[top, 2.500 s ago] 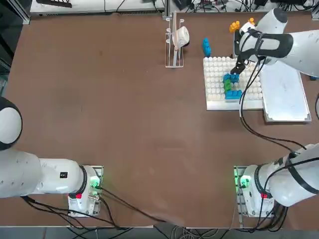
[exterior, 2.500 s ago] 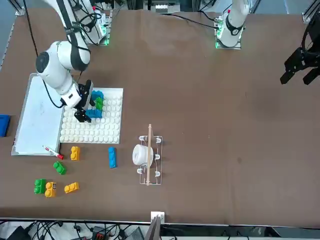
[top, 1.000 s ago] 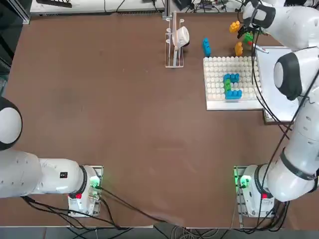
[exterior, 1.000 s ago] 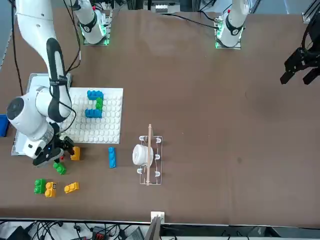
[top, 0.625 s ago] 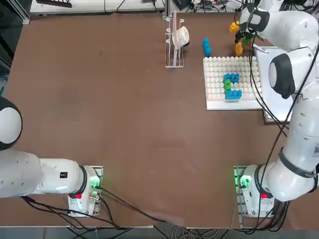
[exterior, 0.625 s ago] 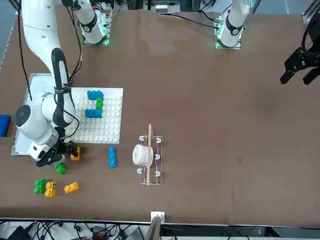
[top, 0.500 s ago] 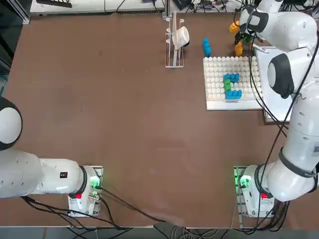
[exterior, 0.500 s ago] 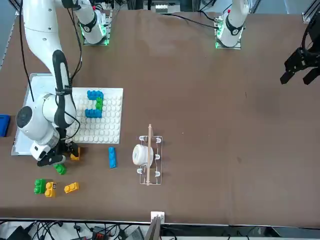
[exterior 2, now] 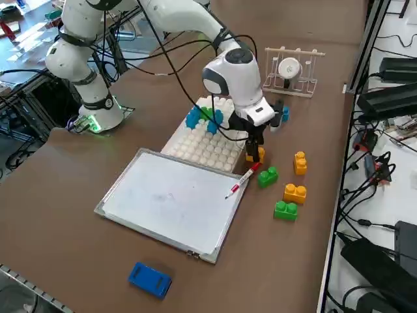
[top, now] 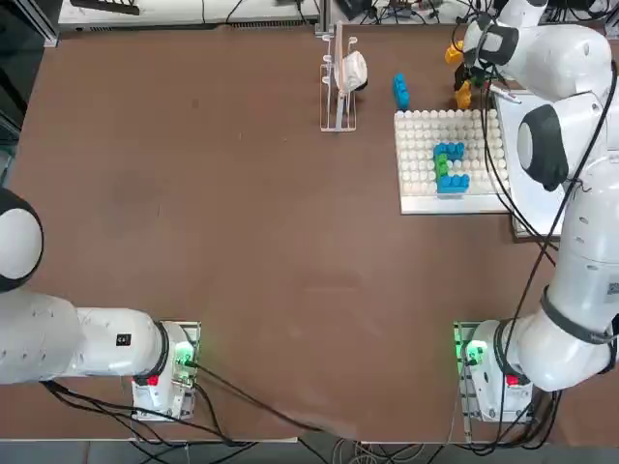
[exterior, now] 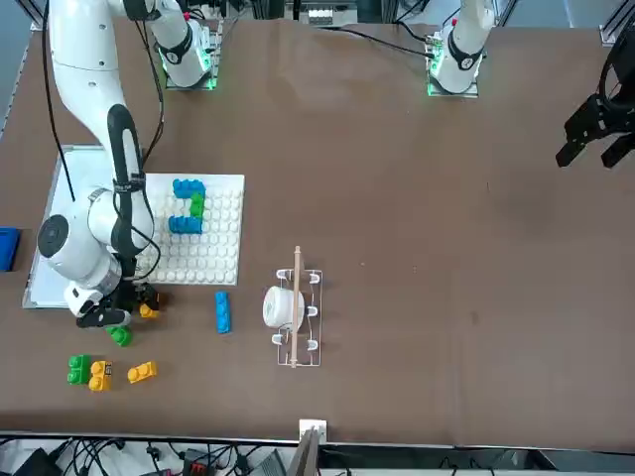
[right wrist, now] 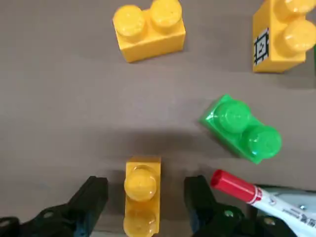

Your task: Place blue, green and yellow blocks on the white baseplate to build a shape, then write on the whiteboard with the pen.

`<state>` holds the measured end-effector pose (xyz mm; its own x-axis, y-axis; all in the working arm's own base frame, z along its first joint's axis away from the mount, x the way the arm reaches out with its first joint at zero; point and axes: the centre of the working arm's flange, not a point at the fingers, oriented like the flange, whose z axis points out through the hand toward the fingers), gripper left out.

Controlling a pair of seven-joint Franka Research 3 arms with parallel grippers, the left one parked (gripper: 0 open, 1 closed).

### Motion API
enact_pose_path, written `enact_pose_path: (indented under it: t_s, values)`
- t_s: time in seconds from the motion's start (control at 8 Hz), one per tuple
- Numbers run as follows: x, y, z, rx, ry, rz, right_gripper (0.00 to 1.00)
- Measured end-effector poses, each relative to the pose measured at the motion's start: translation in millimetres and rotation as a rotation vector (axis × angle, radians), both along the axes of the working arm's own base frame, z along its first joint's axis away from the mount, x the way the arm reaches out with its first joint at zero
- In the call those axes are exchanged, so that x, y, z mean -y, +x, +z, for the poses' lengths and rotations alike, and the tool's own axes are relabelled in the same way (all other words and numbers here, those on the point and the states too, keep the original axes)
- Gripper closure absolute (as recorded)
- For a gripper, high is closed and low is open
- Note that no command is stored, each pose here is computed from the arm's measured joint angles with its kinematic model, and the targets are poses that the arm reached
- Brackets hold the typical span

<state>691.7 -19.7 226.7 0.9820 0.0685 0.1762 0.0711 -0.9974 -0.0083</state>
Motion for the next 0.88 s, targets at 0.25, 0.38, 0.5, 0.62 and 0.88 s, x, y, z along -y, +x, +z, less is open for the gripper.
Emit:
enact_pose_path:
  t_s: [0.25,0.38,0.5,0.62,0.88]
  values:
    - [-3,-2,-6,-0.023,0.012,-0.028,0.07]
    - [-3,-3,-9,-0.033,0.013,-0.033,0.09]
    - [-3,-4,-12,-0.042,0.013,-0.035,0.12]
    - [-2,-6,-16,-0.051,0.013,-0.036,0.18]
    - [-1,-7,-22,-0.059,0.009,-0.036,0.59]
